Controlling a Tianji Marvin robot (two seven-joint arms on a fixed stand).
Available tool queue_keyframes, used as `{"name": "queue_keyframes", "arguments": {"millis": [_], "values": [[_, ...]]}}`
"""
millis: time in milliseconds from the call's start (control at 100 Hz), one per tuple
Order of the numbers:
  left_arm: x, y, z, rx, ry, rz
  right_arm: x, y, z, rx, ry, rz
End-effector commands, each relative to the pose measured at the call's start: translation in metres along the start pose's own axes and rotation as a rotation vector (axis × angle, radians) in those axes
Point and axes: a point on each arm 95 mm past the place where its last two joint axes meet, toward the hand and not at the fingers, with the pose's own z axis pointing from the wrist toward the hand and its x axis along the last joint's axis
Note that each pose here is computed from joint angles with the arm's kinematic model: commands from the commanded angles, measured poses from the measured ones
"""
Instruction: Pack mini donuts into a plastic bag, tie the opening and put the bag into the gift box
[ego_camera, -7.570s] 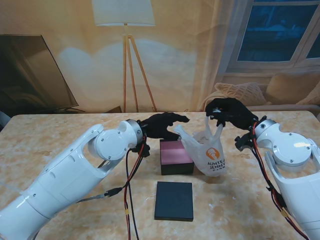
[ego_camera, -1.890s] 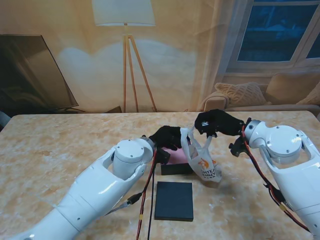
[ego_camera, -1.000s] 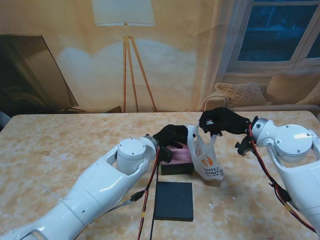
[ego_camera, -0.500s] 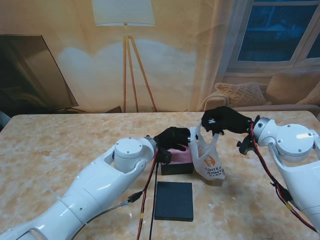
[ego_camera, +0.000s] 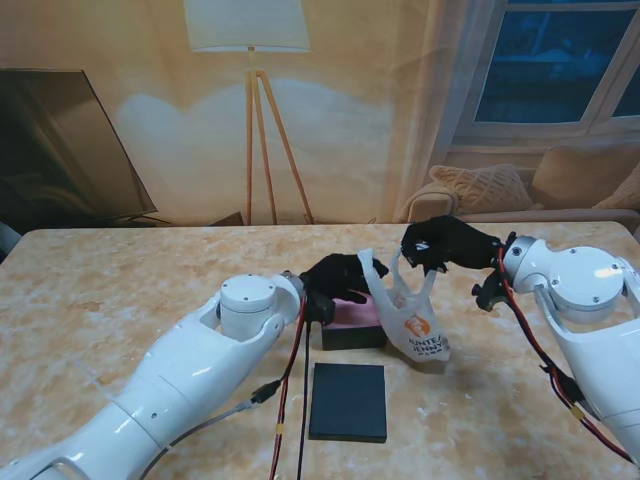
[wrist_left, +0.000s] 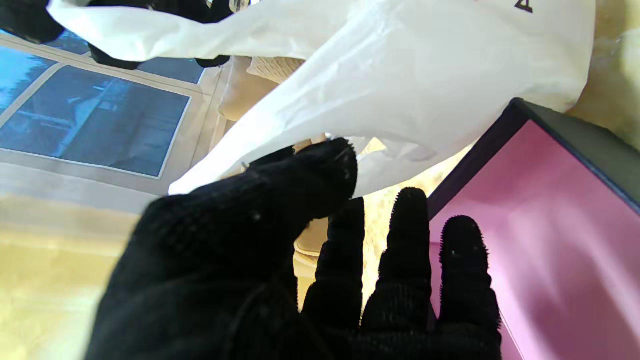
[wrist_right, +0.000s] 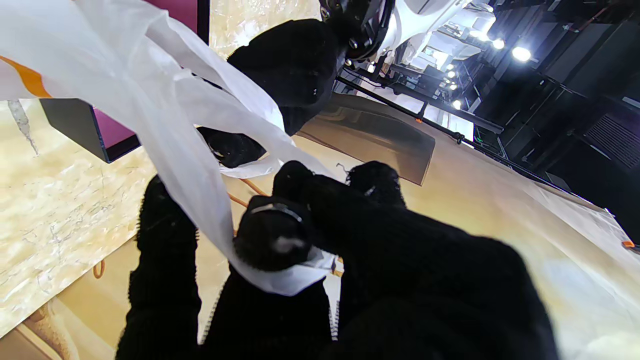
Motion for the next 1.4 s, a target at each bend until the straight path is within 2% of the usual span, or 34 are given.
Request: {"name": "queue_keyframes", "arguments": {"millis": [0,210,420,650,1200,1390], "values": [[0.004,0.008,0.001,-0.029,0.013,0.004,-0.003,-0.004,0.002,0.024,-0.011,-0.001],[0.004,0.010,0.002,-0.023,0.007,-0.025,-0.006,-0.005,0.004,0.044,-0.031,-0.014],[0.003,0.010,0.002,-0.037,0.002,-0.051,-0.007,-0.004,0.006,0.053,-0.051,-0.080],[0.003,0.011,0.002,-0.039,-0.002,-0.054,-0.009,-0.006,0.010,0.071,-0.065,-0.108],[0.007,0.009,-0.001,-0.097,-0.019,-0.071,-0.013,-0.004,0.019,0.074,-0.100,-0.289],[0.009,0.011,0.001,-0.102,-0.026,-0.069,-0.012,-0.005,0.022,0.062,-0.093,-0.275]]}}
